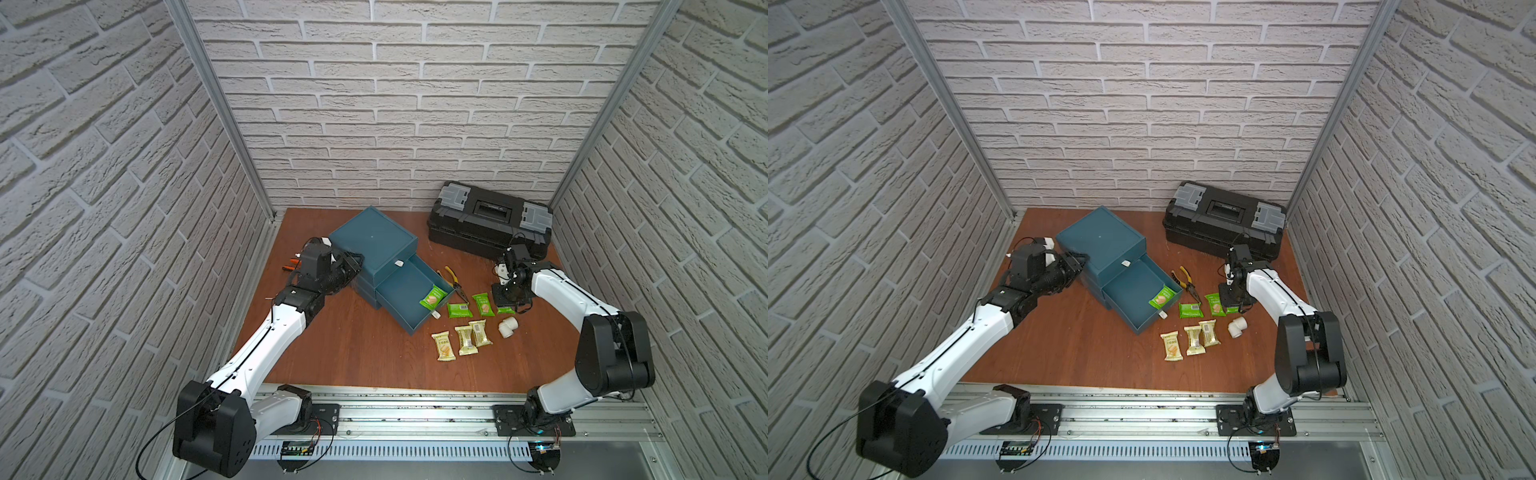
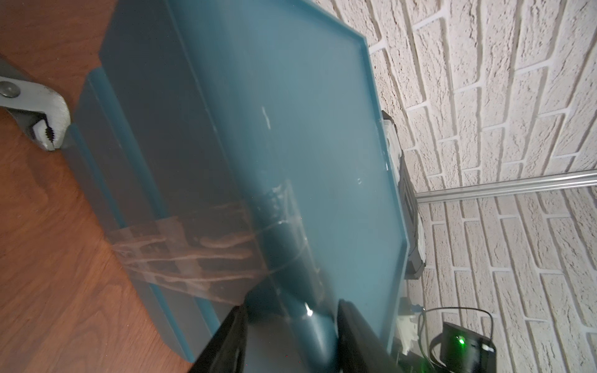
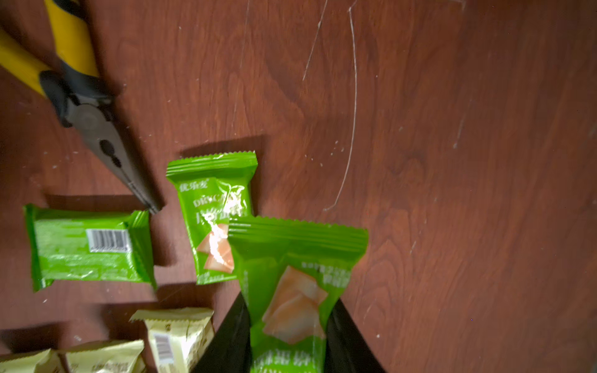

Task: Take the cookies out of the drawer
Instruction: Place the cookie at the center of the board, then pick up the cookie from the drawer.

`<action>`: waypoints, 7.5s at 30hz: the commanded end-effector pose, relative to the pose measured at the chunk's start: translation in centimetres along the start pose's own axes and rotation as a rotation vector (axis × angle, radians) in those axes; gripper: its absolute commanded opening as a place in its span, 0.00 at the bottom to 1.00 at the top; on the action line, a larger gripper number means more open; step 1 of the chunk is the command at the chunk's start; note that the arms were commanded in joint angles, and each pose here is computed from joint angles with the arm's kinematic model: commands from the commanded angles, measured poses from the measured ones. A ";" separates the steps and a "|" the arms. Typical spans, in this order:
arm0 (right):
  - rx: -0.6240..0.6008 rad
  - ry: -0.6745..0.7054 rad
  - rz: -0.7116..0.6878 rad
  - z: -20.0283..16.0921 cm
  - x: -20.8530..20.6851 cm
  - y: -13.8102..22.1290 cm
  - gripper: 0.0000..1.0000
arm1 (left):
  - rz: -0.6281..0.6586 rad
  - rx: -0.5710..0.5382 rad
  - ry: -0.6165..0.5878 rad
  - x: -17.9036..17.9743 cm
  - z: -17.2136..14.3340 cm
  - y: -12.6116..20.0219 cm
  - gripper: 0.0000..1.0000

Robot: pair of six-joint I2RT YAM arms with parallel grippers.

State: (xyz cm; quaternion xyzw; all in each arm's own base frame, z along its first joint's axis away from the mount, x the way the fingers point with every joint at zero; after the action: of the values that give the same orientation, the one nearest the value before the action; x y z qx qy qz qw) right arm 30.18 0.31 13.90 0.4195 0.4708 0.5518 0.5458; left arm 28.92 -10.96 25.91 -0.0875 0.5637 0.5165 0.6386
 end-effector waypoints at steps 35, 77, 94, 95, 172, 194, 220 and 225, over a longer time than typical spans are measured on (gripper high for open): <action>-0.253 0.311 0.071 2.9 3.6 9.5 0.64 | 0.157 0.067 -0.002 3.0 -1.1 -0.5 0.48; -0.403 -0.040 0.417 -6.6 11.3 11.1 0.52 | 0.137 0.324 -0.969 -12.6 -7.0 -0.3 0.71; -0.419 -0.128 0.844 -7.2 15.1 4.3 0.55 | 0.265 0.642 -1.070 -10.1 -13.3 -8.9 0.63; -0.413 -0.123 0.850 -7.2 15.2 4.0 0.55 | 0.268 0.636 -1.066 -10.0 -13.3 -9.1 0.62; -0.417 -0.079 0.874 -5.6 16.4 2.7 0.04 | 0.519 0.655 -1.282 -7.5 -15.6 -14.2 0.56; -0.420 -0.075 0.872 -5.7 16.3 3.0 0.03 | 0.378 0.782 -1.353 -8.1 -18.8 -16.3 0.72; -0.433 -0.061 0.872 -5.2 16.4 3.4 0.03 | 0.407 0.727 -1.348 -9.0 -18.0 -15.4 0.46; -0.431 -0.058 0.873 -5.2 16.5 3.4 0.03 | 0.385 0.676 -1.330 -10.4 -17.1 -13.8 0.44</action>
State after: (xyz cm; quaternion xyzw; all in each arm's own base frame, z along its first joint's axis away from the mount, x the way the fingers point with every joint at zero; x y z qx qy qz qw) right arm 22.82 16.22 13.97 0.4916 0.1272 0.7840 0.3571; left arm 31.05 -35.54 18.68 0.5667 0.1973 0.3464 0.7211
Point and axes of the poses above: each gripper's point midway between its finger pads, its own y axis back along the fingers, its own x axis along the line the jaws close on, z = x × y, the point moved 8 cm from there along y, back along the fingers, and after that the axes turned 4 degrees about y, right-handed, at the moved point
